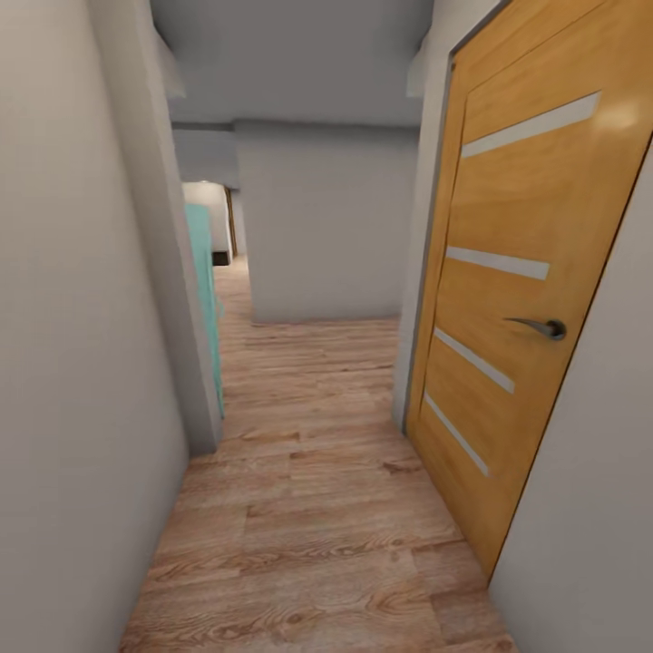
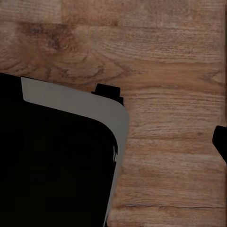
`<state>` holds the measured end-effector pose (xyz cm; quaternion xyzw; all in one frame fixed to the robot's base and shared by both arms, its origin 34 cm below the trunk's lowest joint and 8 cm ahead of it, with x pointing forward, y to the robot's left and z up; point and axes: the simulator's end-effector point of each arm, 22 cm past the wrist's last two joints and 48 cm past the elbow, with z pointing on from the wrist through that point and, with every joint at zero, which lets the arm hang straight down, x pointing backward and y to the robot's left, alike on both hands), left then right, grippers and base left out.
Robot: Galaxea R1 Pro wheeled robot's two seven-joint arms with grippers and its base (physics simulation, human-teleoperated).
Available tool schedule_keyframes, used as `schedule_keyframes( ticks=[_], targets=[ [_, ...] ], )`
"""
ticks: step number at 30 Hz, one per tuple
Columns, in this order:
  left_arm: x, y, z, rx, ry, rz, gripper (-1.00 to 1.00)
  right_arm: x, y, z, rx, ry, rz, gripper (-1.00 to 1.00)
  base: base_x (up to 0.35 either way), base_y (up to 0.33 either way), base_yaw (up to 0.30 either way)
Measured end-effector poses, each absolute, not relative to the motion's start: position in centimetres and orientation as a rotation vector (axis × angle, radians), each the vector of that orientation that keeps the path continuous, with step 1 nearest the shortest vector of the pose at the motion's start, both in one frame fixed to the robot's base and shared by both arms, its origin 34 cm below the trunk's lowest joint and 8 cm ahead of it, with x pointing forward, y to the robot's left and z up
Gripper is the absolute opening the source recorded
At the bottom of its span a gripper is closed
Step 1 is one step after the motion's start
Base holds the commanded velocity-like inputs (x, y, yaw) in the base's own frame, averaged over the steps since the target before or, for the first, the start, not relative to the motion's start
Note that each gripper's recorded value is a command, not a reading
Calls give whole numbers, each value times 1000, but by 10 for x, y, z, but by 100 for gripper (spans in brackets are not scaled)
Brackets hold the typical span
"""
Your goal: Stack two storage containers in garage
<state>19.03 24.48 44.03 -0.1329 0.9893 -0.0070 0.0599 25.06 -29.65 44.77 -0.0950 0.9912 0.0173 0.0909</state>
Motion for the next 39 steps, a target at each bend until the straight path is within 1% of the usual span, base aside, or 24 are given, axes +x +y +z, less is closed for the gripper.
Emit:
schedule_keyframes(
  ticks=[26, 32, 39],
  targets=[
    [188, 244, 440, -403, 3005, -24, 100, 250, -296, 448, -274, 2950, 55, 100, 323, 0, 1],
    [188, 244, 440, -404, 3006, -24, 100, 250, -297, 448, -281, 2949, 53, 100, 324, 0, 157],
    [188, 244, 440, -403, 3006, -24, 100, 249, -297, 448, -284, 2951, 52, 100, 324, 0, 32]
  ],
)
